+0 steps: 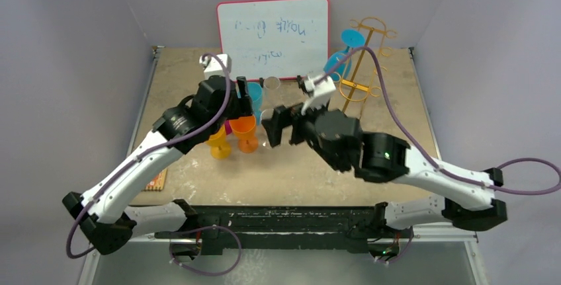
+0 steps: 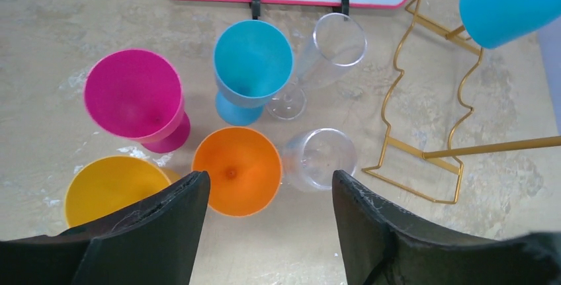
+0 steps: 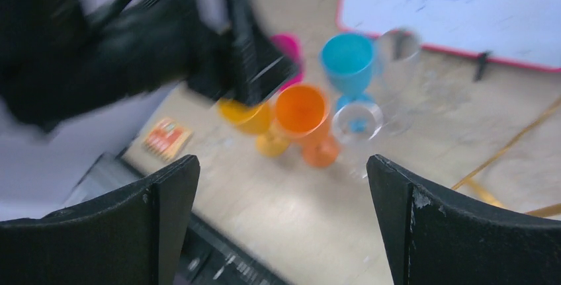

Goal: Take the wine glass off the wine glass rack
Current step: Place the wine glass at the center of the board, then pick up the wine glass from the wine rack.

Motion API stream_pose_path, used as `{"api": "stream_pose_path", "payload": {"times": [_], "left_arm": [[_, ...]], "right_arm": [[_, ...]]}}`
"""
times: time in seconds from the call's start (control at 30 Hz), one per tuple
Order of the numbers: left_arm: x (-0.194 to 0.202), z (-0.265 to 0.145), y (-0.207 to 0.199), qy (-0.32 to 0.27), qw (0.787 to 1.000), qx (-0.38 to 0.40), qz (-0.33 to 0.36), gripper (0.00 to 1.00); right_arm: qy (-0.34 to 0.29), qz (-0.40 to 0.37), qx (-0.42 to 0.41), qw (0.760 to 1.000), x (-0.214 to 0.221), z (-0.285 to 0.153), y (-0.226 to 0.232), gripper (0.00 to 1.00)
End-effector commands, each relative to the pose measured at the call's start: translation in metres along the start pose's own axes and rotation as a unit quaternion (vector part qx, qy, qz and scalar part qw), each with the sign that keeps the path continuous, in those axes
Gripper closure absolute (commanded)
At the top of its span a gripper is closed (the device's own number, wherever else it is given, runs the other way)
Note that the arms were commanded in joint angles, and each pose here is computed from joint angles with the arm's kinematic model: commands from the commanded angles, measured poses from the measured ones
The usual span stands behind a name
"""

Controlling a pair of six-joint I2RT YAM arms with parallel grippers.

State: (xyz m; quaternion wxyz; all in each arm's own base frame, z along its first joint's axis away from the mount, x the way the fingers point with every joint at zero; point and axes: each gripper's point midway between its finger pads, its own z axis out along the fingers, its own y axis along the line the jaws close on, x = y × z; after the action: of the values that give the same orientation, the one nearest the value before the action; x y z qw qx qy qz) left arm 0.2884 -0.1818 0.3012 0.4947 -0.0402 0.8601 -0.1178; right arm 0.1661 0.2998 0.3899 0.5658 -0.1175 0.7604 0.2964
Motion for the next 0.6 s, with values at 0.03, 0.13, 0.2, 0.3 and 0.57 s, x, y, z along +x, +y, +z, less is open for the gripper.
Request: {"api": "stream_pose_path", "payload": {"times": [0.03,0.13,0.2,0.3,0.57], "left_arm": [[-0.018,-0.026,0.021,-0.058,0.997,-0.011,-0.046,0.27],[-0.022,-0.042,0.032,-0.073,0.995,-0.013,-0.06,0.22],[-0.022,-0.049,0.038,-0.075,0.995,-0.018,-0.064,0.21],[-0.019,-0.056,0.046,-0.071,0.995,-0.026,-0.061,0.2],[-0.003,-0.064,0.058,-0.057,0.994,-0.032,-0.086,0.19]], "right_arm": [[-0.058,-0.076,0.112,0.989,-0.078,0.041,-0.06,0.0],[-0.099,-0.076,0.141,0.982,-0.124,0.047,-0.083,0.0],[-0.122,-0.07,0.163,0.977,-0.151,0.047,-0.111,0.0],[-0.145,-0.042,0.217,0.964,-0.18,0.037,-0.163,0.0],[-0.087,0.057,0.195,0.975,-0.177,0.046,-0.262,0.0]]}}
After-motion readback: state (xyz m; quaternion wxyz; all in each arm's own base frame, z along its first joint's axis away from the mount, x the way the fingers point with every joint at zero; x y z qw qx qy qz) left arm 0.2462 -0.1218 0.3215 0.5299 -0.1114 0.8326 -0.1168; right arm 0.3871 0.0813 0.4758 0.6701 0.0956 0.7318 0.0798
